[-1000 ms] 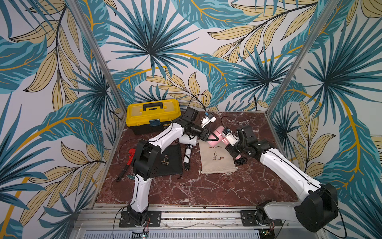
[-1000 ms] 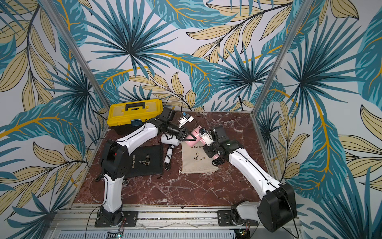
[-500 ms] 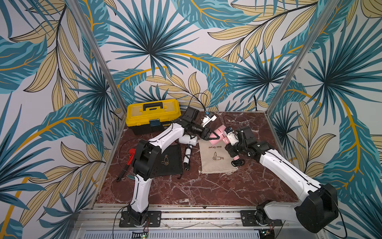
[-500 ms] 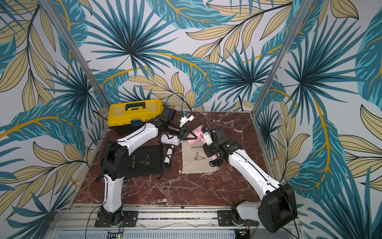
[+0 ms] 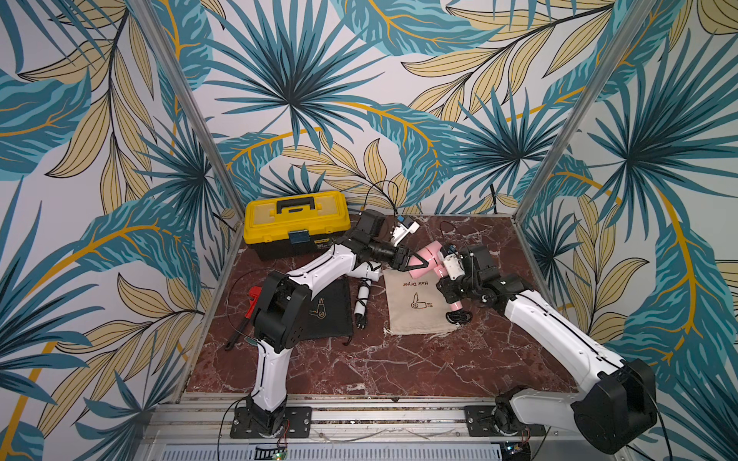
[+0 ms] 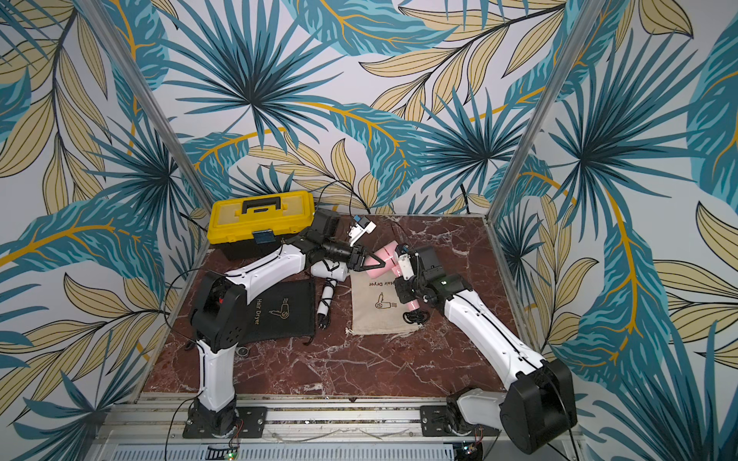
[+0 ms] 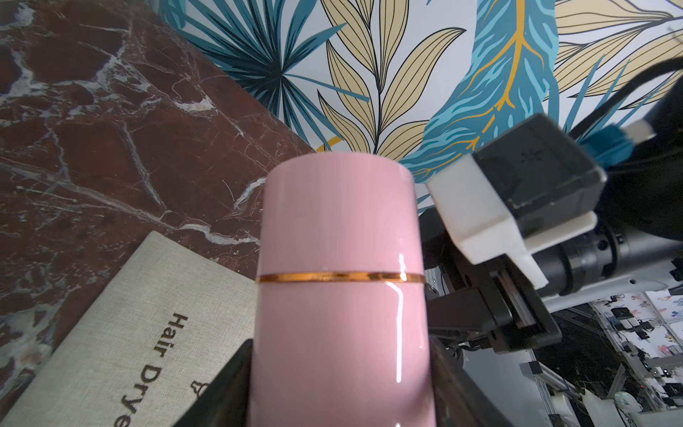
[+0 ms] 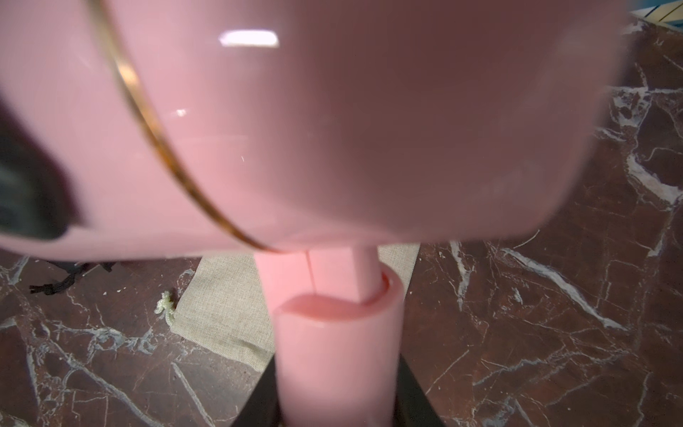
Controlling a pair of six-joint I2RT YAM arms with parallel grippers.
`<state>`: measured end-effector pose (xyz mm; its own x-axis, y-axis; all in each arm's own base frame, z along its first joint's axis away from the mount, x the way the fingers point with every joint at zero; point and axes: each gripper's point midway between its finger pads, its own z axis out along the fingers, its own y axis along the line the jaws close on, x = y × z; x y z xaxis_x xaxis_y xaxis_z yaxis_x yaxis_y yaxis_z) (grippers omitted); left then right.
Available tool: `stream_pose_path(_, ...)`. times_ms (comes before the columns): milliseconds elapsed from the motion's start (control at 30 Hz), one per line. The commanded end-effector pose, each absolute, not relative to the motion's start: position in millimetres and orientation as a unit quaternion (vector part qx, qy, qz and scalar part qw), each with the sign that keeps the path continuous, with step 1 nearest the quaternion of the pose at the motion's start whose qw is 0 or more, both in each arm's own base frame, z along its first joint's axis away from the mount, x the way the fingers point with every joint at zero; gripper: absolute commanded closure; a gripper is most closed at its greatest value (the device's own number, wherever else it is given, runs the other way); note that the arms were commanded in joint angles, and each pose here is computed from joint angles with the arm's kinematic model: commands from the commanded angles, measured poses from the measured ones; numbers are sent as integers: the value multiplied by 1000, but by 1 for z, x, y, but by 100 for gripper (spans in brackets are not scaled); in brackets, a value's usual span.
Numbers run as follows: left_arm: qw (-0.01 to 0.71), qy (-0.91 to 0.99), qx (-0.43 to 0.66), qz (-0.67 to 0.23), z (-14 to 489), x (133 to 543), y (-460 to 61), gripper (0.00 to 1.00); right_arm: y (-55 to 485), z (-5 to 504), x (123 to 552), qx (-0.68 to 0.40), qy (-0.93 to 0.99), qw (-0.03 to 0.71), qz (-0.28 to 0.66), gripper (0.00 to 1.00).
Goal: Pack away hair dryers
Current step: Fold the hair dryer.
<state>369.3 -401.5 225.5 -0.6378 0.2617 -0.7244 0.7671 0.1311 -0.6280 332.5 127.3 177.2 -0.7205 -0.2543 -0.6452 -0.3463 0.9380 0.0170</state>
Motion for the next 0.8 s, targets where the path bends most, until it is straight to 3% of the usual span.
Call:
stream_pose_path(0,149,721,361,-572,204,323,-416,100,117,262,392,-24,858,502,106,81)
stream_pose_path(367,141,729,361,-565,186,313,-425,100,116,270,396,-14,849,516,111,82)
stream_pose_path(767,158,714,362,-579,206,331,-421,100,130,260,380,-110,846,510,112,76)
